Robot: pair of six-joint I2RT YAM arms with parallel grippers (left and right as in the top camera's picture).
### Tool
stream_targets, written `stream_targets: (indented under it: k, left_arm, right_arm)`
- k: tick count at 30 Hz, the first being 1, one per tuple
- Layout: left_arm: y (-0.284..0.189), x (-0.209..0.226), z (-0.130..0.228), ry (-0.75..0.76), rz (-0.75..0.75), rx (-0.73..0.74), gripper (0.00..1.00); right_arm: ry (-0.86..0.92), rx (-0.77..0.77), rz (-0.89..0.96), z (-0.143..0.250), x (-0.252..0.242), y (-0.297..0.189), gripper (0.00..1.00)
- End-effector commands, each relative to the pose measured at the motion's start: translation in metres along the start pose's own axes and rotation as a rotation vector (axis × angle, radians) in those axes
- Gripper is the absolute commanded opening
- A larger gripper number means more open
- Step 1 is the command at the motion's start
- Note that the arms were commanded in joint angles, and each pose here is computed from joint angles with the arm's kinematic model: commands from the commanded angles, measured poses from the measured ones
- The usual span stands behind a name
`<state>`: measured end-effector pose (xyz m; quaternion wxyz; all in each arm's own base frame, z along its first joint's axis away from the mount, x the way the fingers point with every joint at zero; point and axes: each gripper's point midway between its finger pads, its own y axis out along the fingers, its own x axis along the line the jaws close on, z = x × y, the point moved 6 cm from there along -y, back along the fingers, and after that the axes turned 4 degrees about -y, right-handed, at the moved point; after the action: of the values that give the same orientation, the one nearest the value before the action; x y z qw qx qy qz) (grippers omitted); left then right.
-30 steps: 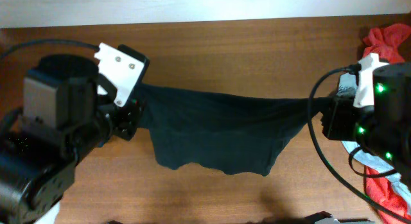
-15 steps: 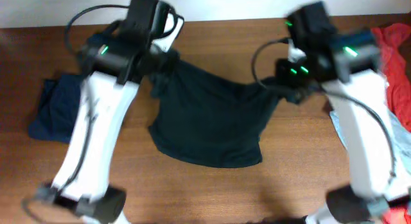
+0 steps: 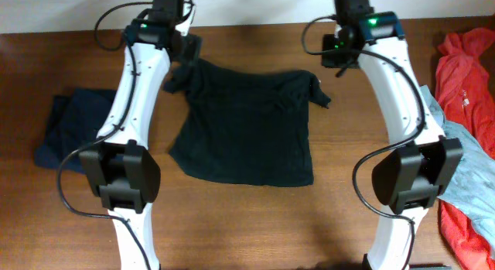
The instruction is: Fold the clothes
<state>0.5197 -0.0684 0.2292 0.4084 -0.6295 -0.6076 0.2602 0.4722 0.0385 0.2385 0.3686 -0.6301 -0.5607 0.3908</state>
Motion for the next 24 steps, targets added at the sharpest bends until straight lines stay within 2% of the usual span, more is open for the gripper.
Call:
stream_targets:
  k: [1, 7, 9, 12, 15, 17, 19, 21, 24]
  left_arm:
    - [-0.018, 0.015, 0.009, -0.021, 0.001, 0.041, 0.78]
    - [-0.035, -0.001, 0.045, -0.009, 0.158, 0.232, 0.69]
    - [-0.037, -0.005, 0.056, -0.008, 0.187, 0.289, 0.62]
    - [-0.040, -0.009, 0.069, -0.009, 0.225, 0.362, 0.45]
    - [-0.042, -0.016, 0.083, -0.018, 0.285, 0.439, 0.34]
    - [-0.038, -0.021, 0.094, -0.024, 0.313, 0.489, 0.23]
    - [-0.030, -0.025, 0.106, -0.030, 0.334, 0.532, 0.04]
    - [-0.019, -0.030, 0.115, -0.035, 0.351, 0.552, 0.01]
    - [-0.002, -0.036, 0.132, -0.046, 0.370, 0.590, 0.01]
  right_arm:
    - [-0.024, 0.035, -0.023, 0.009, -0.008, -0.017, 0.41]
    - [-0.099, 0.271, -0.186, 0.052, 0.009, -0.027, 0.40]
    - [-0.106, 0.315, -0.184, 0.061, 0.010, -0.029, 0.40]
    - [-0.121, 0.380, -0.186, 0.072, 0.008, -0.032, 0.41]
    - [-0.157, 0.452, -0.263, 0.085, 0.015, -0.036, 0.39]
    - [-0.181, 0.494, -0.336, 0.095, 0.027, -0.032, 0.34]
    - [-0.198, 0.515, -0.344, 0.102, 0.034, -0.022, 0.22]
    - [-0.216, 0.517, -0.344, 0.108, 0.042, -0.010, 0.10]
    - [-0.241, 0.520, -0.348, 0.117, 0.053, 0.008, 0.04]
